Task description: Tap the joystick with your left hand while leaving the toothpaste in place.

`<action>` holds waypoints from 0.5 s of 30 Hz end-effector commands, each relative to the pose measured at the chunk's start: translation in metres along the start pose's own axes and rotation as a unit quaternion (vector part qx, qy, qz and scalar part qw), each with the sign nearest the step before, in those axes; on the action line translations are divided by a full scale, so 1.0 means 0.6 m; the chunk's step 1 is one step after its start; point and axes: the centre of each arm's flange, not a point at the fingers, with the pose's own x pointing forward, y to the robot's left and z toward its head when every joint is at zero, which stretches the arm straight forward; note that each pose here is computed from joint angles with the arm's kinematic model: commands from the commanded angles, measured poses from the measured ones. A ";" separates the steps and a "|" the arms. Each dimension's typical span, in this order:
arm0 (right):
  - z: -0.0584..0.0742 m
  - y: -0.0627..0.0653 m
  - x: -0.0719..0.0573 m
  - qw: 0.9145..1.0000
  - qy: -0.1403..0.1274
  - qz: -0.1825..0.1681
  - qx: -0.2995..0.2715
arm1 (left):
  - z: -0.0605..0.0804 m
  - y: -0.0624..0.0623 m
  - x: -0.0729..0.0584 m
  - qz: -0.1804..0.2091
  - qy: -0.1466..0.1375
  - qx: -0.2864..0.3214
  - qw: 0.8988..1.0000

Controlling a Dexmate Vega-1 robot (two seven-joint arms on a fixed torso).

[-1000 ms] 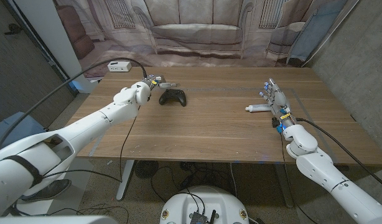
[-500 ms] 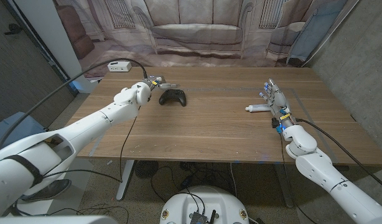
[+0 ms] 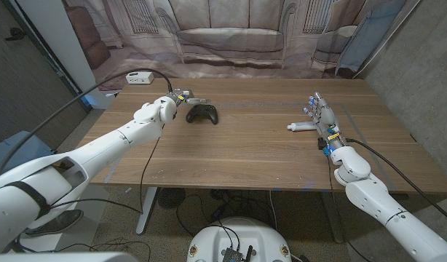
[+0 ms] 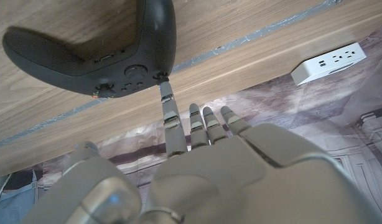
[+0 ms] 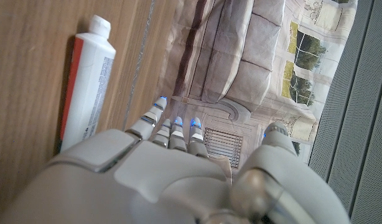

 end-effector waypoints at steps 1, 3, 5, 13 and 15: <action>0.000 -0.003 -0.004 1.000 -0.001 -0.003 0.001 | 0.007 -0.004 0.002 -0.004 -0.001 0.005 1.000; 0.000 -0.004 -0.005 1.000 -0.002 -0.005 0.003 | 0.008 -0.005 0.003 -0.004 0.000 0.007 1.000; 0.000 -0.004 -0.005 1.000 -0.002 -0.006 0.004 | 0.009 -0.005 0.003 -0.004 0.000 0.008 1.000; 0.002 -0.004 -0.006 1.000 -0.005 -0.004 0.003 | 0.010 -0.006 -0.002 -0.001 0.001 0.009 1.000; 0.002 -0.004 -0.006 1.000 -0.005 -0.003 0.003 | 0.010 -0.006 -0.004 -0.001 0.002 0.010 1.000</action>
